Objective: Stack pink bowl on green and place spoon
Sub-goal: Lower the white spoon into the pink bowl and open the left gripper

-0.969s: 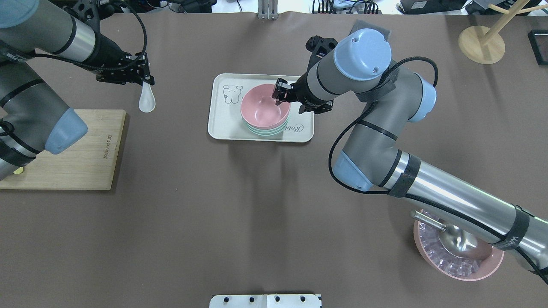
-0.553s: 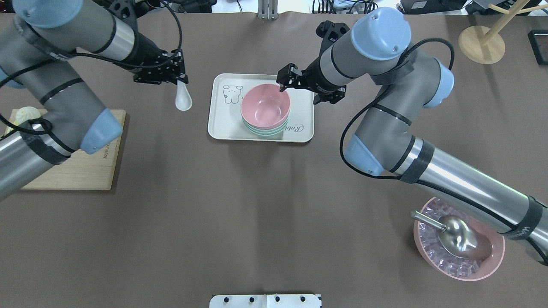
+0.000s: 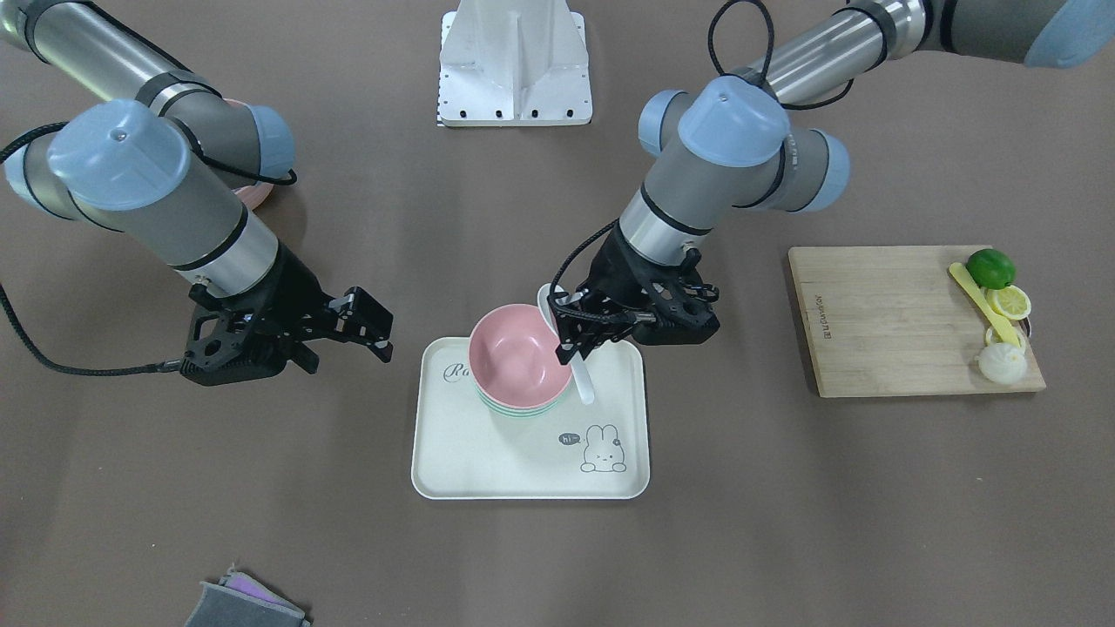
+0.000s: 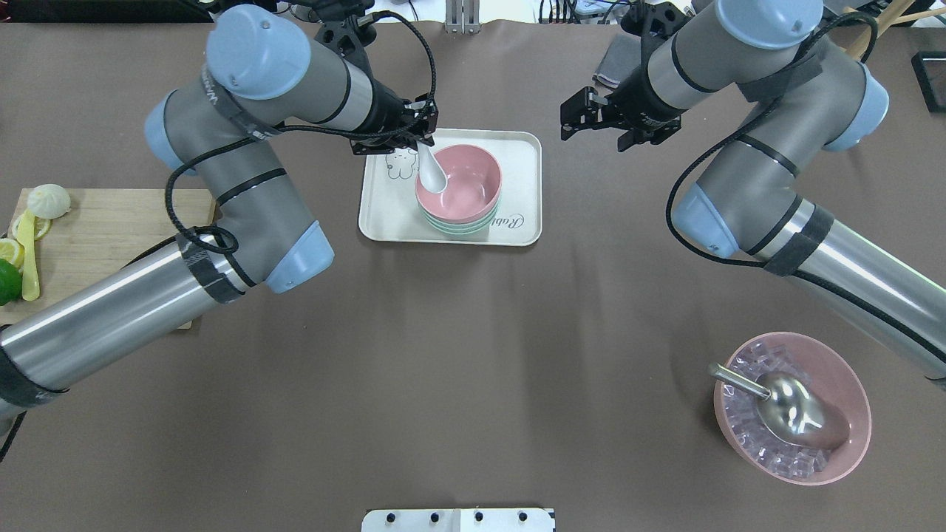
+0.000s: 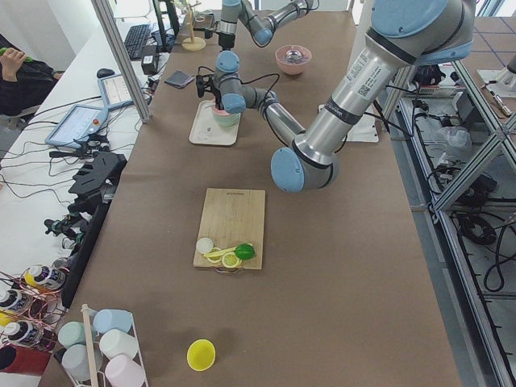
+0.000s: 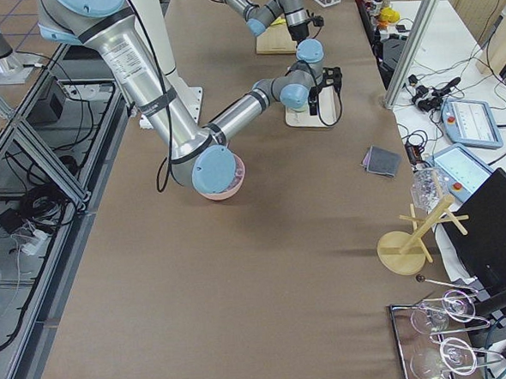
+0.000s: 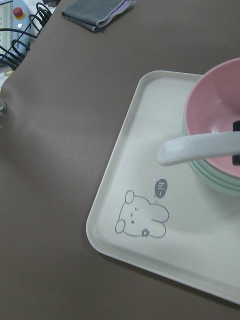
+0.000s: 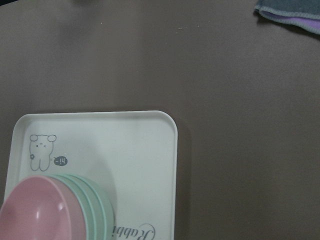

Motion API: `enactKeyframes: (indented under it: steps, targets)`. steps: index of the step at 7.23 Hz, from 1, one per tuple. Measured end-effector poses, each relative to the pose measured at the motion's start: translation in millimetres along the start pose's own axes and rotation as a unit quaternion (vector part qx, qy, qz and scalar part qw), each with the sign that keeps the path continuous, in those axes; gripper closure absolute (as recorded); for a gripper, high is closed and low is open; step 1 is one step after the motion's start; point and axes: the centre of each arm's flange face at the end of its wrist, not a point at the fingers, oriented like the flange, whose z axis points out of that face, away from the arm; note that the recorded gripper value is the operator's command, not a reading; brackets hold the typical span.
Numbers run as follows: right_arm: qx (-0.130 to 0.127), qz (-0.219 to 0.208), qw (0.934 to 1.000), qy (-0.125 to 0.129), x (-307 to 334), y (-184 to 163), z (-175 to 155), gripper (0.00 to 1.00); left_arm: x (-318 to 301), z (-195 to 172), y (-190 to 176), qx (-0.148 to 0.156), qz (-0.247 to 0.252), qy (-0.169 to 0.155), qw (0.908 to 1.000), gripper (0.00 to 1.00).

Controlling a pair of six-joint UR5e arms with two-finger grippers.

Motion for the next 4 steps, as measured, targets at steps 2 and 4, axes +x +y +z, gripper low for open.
enactKeyframes:
  steps: [2,4]
  targets:
    - [-0.006,-0.031,0.9995,0.005,31,-8,-9,0.0,16,22,-3,0.01,0.002,0.004,0.9999,0.87]
    - [-0.005,-0.041,0.9991,0.009,43,-13,-13,0.0,6,43,7,0.009,0.008,0.0,0.9999,0.02]
